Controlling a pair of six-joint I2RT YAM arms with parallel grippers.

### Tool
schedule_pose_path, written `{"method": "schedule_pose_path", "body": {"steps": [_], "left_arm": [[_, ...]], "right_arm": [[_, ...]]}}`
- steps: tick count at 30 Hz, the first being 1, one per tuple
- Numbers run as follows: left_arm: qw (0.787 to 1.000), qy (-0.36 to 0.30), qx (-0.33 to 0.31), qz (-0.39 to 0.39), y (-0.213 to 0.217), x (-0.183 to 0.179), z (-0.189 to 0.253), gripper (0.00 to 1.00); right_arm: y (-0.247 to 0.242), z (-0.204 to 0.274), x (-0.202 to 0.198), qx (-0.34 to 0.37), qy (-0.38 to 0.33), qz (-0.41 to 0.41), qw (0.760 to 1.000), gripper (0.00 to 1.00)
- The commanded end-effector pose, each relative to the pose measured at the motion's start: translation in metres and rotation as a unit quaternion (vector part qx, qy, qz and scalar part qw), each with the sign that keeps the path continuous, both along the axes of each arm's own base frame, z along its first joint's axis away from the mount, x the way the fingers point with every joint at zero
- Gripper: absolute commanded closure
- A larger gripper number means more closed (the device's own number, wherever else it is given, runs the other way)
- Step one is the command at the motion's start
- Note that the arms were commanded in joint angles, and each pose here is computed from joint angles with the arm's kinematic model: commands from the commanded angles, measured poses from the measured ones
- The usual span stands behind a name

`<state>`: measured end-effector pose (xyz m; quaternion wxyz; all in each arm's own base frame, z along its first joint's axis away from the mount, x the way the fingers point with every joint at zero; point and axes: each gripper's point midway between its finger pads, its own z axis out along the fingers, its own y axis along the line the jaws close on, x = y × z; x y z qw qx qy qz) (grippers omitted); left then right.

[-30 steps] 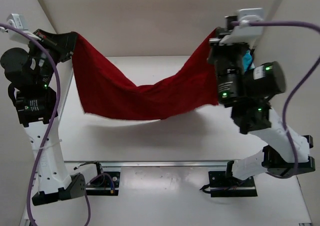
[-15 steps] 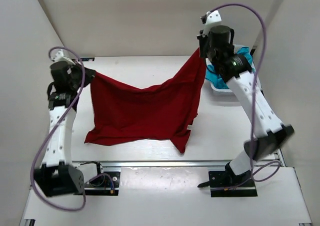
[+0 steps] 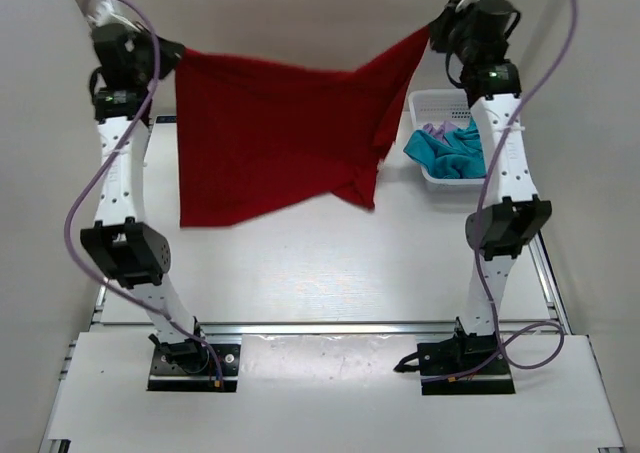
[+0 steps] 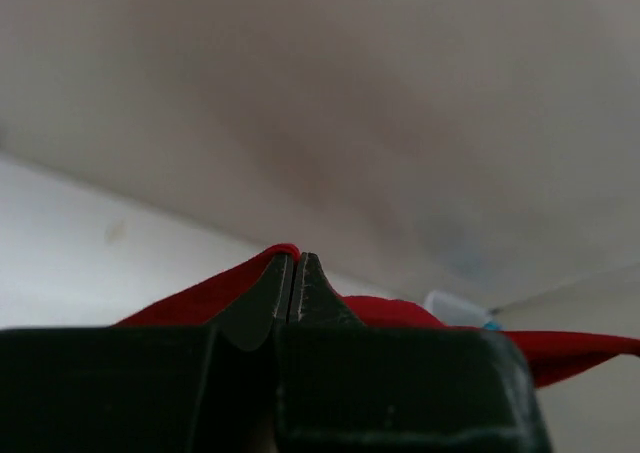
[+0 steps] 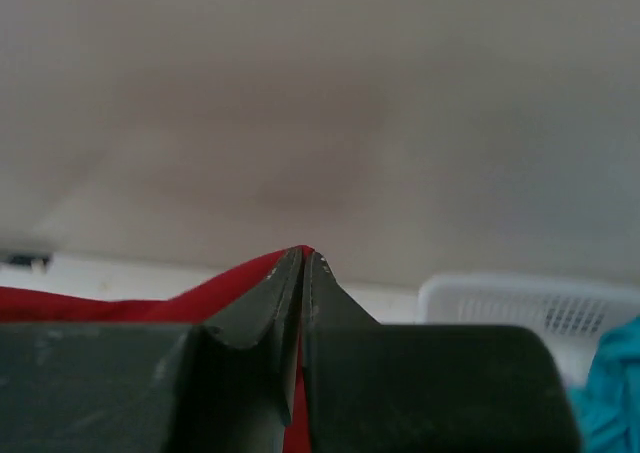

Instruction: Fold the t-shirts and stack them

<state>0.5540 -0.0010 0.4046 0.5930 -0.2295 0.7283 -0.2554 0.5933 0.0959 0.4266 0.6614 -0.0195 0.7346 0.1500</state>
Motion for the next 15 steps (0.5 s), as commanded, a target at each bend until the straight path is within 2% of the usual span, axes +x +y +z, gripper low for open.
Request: {"method": "schedule_pose_path", "body": {"steps": [1,4,10,11,13,14,15], "left_arm": [[0.990,-0.138,-0.002,0.038,0.028,-0.041,0.115,1.00],[0.986,-0.160,-0.005,0.049,0.047,-0.048,0.134,1.00],[0.986,-0.155,-0.006,0.062,0.065,-0.058,0.121,1.00],[0.989,-0.134,-0.001,0.068,0.070,-0.056,0.102,1.00],[0.987,-0.139,0.018,0.080,0.060,-0.079,0.102,1.00],[0.991,-0.102,0.027,0.084,0.060,-0.079,0.063,1.00],[0.991,-0.087,0.037,0.094,0.057,-0.094,0.040,1.00]], "right_arm": [[0.002,0.205,-0.096,0.035,-0.274,0.019,0.961,1.00],[-0.001,0.213,-0.108,0.031,-0.276,0.028,0.960,1.00],[0.013,0.149,-0.095,-0.011,-0.176,0.014,0.984,1.00],[0.009,0.144,-0.101,-0.020,-0.161,0.006,0.987,1.00],[0.012,0.093,-0.101,-0.054,-0.085,-0.017,0.995,1.00],[0.007,0.099,-0.123,-0.059,-0.088,-0.033,0.994,1.00],[0.014,0.043,-0.117,-0.074,-0.038,-0.038,0.996,1.00]]}}
